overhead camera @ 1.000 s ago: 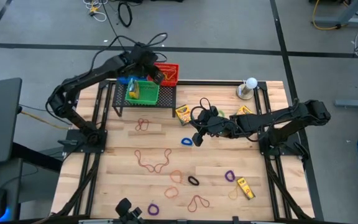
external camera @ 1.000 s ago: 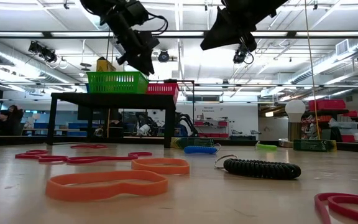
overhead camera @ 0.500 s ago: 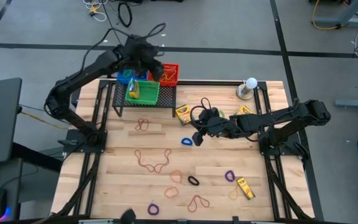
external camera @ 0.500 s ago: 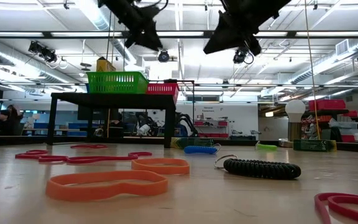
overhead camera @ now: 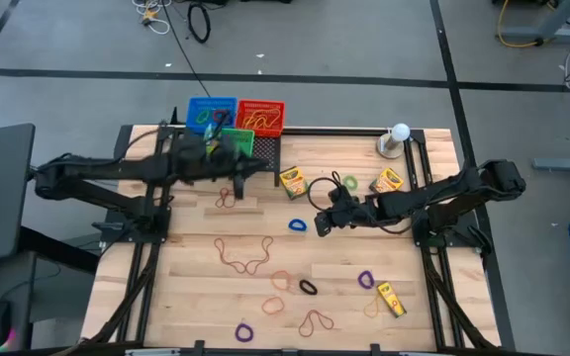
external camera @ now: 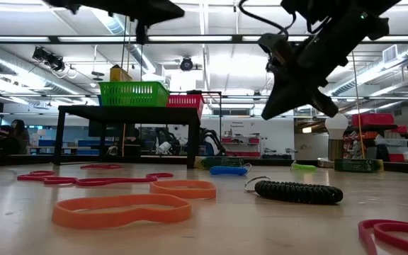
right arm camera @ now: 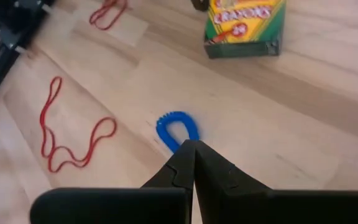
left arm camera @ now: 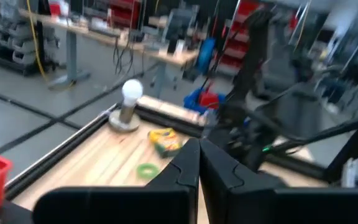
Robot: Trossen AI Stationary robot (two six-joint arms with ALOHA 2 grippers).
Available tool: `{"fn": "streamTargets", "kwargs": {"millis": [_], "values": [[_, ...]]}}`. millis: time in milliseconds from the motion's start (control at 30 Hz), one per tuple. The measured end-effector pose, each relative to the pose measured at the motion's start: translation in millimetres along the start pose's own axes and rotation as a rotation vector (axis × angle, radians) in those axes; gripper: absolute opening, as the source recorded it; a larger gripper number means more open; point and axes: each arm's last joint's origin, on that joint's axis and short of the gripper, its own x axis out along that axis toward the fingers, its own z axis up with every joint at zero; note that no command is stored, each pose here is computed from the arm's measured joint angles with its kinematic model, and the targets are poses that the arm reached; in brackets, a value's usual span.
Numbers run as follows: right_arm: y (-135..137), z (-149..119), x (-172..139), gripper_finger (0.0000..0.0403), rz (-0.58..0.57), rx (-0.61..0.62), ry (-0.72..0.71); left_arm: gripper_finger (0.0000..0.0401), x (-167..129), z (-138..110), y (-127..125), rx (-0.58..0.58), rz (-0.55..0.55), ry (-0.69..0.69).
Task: Pick & Place Office Desk Supplies
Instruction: Put the crayon box into the green bin
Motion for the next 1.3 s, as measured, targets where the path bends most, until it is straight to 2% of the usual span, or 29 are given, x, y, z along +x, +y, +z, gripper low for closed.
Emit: {"fn": "streamTargets", "kwargs": {"millis": [100, 267, 467, 600, 700, 967, 1300], "values": [[-8, 7, 4, 0.0011, -0.014, 0.053, 0.032, 0.0009, -18, -17, -15, -0.044, -0.014, -0.059], [-32, 40, 14, 0.0036, -0.038, 0.165, 0.039, 0.0009, -37, -42, -32, -0.066, 0.04, -0.056], [-61, 84, 27, 0.012, -0.013, 0.175, -0.059, 0.0009, -48, -52, -46, -0.075, 0.072, -0.055], [-74, 95, 48, 0.0167, -0.007, 0.161, -0.022, 0.0009, -50, -53, -50, -0.075, 0.054, -0.049], [-72, 98, 68, 0.0182, -0.017, 0.092, 0.025, 0.0009, -50, -53, -50, -0.076, 0.065, -0.053], [-69, 101, 106, 0.0175, -0.062, 0.051, 0.085, 0.0009, -50, -52, -49, -0.088, 0.088, -0.062], [-69, 95, 114, 0.0085, -0.068, 0.033, 0.118, 0.0009, -50, -52, -49, -0.099, 0.095, -0.064]]}}
